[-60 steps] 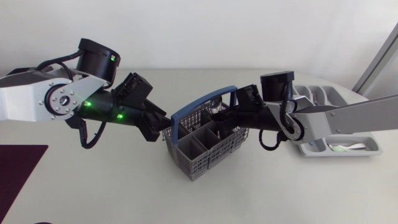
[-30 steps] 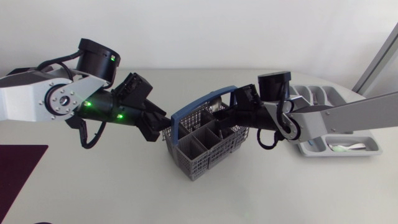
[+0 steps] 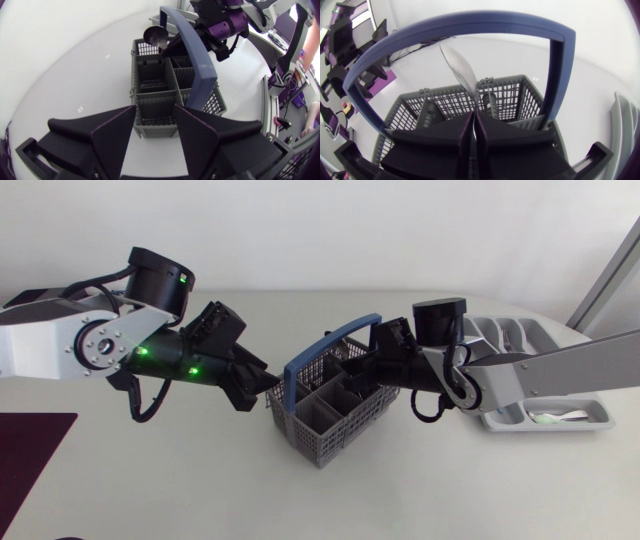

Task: Unload the cutlery basket into the drawer organizer.

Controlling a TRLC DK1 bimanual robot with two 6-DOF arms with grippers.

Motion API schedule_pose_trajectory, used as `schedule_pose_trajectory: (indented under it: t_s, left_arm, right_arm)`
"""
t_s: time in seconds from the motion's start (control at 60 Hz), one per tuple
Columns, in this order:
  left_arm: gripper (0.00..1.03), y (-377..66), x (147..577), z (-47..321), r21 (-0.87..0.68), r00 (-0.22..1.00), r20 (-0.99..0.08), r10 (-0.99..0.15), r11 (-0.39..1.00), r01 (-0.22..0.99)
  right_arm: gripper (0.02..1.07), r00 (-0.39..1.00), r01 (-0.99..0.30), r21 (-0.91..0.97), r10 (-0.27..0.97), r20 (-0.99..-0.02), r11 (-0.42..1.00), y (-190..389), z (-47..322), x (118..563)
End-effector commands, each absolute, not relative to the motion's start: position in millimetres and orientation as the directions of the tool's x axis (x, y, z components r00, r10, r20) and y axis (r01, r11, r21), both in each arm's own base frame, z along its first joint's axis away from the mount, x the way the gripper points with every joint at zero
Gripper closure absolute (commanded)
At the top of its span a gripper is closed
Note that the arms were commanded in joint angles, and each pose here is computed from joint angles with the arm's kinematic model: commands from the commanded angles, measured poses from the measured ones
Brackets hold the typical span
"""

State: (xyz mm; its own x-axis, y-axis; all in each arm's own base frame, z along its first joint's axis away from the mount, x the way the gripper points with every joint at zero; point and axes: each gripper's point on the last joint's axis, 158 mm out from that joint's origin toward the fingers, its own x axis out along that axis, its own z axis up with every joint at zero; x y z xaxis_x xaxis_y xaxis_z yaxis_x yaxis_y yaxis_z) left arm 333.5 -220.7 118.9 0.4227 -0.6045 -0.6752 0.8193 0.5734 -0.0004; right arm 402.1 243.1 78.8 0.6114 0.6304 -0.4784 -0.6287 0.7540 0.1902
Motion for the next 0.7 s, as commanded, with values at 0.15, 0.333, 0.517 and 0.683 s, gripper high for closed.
schedule_pose_trajectory:
  t_s: [0.15,0.333,0.517,0.683]
  left_arm:
    - [0.49,-223.0,327.2,104.2,-0.008,0.393,-0.695,-0.602,0.554,0.833]
    - [0.49,-223.0,327.2,104.2,-0.008,0.393,-0.695,-0.602,0.554,0.833]
    - [0.49,-224.1,327.4,105.3,-0.008,0.394,-0.694,-0.602,0.554,0.833]
    - [0.49,-223.9,327.0,105.8,-0.007,0.395,-0.693,-0.603,0.554,0.833]
  right_arm:
    - [1.01,0.594,-0.656,0.142,0.623,-0.509,0.741,240.2,61.8,381.0]
    - [1.01,0.618,-0.68,0.052,0.61,-0.496,0.731,239.8,69.0,368.3]
    - [1.01,0.648,-0.692,-0.049,0.59,-0.482,0.72,242.3,75.0,357.2]
    - [1.01,0.682,-0.682,-0.114,0.571,-0.458,0.723,234.7,85.3,351.5]
